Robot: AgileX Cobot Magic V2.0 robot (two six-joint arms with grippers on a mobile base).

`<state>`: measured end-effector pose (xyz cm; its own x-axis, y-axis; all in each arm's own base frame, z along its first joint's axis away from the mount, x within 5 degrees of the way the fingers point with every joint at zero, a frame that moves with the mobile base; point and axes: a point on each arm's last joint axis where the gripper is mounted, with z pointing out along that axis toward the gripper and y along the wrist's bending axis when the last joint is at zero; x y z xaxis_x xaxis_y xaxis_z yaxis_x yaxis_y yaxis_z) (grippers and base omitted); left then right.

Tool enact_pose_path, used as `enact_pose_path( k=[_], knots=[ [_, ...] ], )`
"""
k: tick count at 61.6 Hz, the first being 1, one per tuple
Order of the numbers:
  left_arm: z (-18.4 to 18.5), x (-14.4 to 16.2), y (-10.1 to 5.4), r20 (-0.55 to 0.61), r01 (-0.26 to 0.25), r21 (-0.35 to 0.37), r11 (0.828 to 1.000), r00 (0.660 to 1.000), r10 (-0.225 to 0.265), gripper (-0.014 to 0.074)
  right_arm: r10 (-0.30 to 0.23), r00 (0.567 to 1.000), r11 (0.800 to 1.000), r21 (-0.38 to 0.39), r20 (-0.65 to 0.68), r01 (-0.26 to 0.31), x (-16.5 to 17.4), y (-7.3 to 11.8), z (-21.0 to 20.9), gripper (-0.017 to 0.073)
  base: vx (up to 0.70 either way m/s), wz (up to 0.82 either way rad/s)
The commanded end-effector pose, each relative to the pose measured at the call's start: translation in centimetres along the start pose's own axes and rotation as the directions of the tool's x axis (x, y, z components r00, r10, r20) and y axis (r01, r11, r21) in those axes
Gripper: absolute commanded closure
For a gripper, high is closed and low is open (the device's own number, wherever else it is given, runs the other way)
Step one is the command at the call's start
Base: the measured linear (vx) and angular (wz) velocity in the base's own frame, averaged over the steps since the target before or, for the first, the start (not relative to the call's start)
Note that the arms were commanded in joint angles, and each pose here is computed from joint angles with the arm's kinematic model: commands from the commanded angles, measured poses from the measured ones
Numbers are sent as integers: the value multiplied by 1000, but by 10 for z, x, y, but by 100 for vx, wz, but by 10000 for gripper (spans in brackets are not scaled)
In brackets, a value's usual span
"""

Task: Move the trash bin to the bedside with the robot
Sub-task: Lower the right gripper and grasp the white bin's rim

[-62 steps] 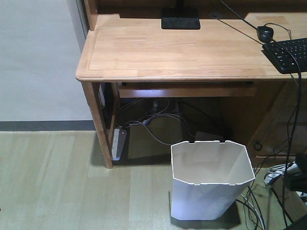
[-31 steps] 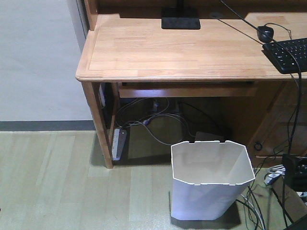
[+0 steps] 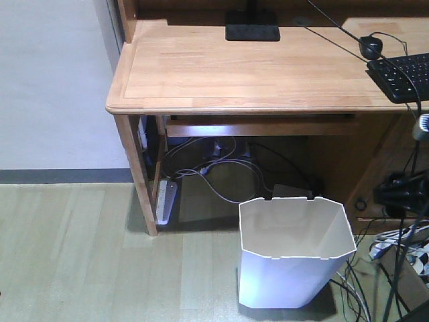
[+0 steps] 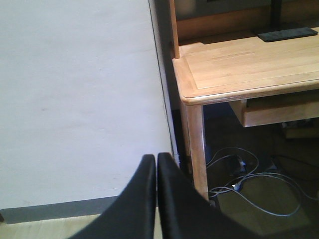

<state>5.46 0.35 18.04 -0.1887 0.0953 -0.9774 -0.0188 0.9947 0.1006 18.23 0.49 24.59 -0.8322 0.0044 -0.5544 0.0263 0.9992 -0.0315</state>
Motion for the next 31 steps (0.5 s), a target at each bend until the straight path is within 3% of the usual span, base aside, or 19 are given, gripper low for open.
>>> enact_pose_path(
  k=[1, 11, 19, 31],
  knots=[
    [2, 2, -2, 55, 7, 12, 1000, 998, -7, 599, -1, 999, 1000, 11, 32, 1, -22, -5, 6, -21, 0, 0],
    [2, 2, -2, 55, 7, 12, 1000, 998, -7, 599, 41, 998, 999, 17, -57, -41, -33, -31, 34, -21, 0, 0],
    [2, 2, -2, 55, 7, 12, 1000, 998, -7, 599, 105, 987, 992, -51, -118, -112, -39, -50, 61, -21, 0, 0],
    [2, 2, -2, 55, 7, 12, 1000, 998, -7, 599, -23, 973, 995, -103, -232, -1, -28, -62, 118, -21, 0, 0]
  ],
)
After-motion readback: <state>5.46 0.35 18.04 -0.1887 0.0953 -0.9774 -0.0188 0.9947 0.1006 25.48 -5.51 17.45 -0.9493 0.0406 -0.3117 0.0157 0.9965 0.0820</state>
